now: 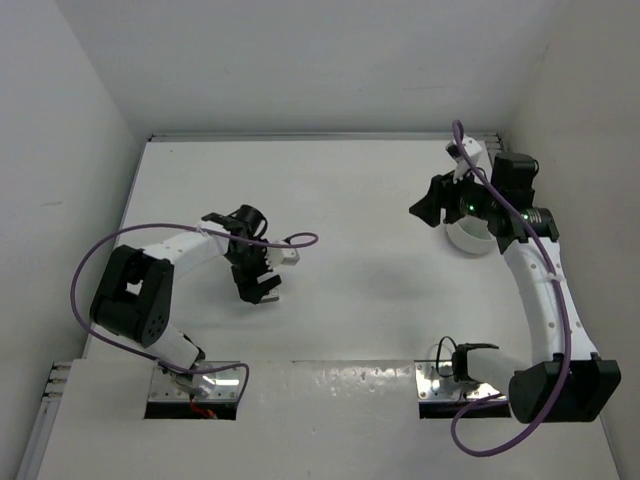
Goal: Sort the stationery into containers
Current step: Pick up the stationery from the center of the board.
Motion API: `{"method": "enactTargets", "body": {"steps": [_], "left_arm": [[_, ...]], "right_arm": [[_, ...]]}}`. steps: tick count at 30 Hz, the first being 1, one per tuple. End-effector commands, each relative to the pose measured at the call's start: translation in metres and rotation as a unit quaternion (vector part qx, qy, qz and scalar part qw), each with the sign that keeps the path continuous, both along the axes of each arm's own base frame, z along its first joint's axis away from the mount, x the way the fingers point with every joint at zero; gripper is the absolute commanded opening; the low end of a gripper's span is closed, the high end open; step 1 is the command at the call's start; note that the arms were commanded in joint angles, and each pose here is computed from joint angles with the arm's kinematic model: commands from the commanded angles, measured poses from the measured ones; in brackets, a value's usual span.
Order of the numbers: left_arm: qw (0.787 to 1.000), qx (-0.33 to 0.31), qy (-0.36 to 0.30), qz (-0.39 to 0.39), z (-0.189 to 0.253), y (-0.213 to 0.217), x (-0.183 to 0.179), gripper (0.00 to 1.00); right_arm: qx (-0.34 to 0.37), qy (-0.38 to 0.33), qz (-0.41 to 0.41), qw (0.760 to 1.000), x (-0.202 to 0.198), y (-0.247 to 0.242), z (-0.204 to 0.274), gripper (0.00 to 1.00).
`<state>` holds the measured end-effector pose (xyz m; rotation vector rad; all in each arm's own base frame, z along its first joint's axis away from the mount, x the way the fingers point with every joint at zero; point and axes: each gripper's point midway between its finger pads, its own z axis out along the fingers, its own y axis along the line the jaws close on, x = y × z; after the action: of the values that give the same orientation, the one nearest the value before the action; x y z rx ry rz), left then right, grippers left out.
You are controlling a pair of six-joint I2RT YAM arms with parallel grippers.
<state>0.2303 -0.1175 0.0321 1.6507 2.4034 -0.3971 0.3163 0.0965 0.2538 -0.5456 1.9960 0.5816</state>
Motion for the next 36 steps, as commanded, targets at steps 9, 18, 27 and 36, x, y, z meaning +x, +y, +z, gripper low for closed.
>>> {"method": "enactTargets", "body": {"steps": [9,18,27,36], "left_arm": [[0.992,-0.026,-0.113,-0.056,0.004,-0.008,0.024,0.72],[0.977,-0.016,-0.124,-0.174,0.006,0.001,0.013,0.58],[0.953,-0.045,-0.174,-0.245,0.009,0.002,0.028,0.53],[0.941,-0.088,-0.170,-0.280,0.005,-0.014,0.025,0.52]], "right_arm": [[0.069,0.086,0.016,0.994,-0.024,0.026,-0.014,0.57],[0.065,0.091,0.022,0.994,-0.024,0.026,-0.016,0.56],[0.067,0.100,0.023,0.993,-0.024,0.028,-0.019,0.56],[0.064,0.100,0.026,0.993,-0.024,0.029,-0.018,0.56]]}}
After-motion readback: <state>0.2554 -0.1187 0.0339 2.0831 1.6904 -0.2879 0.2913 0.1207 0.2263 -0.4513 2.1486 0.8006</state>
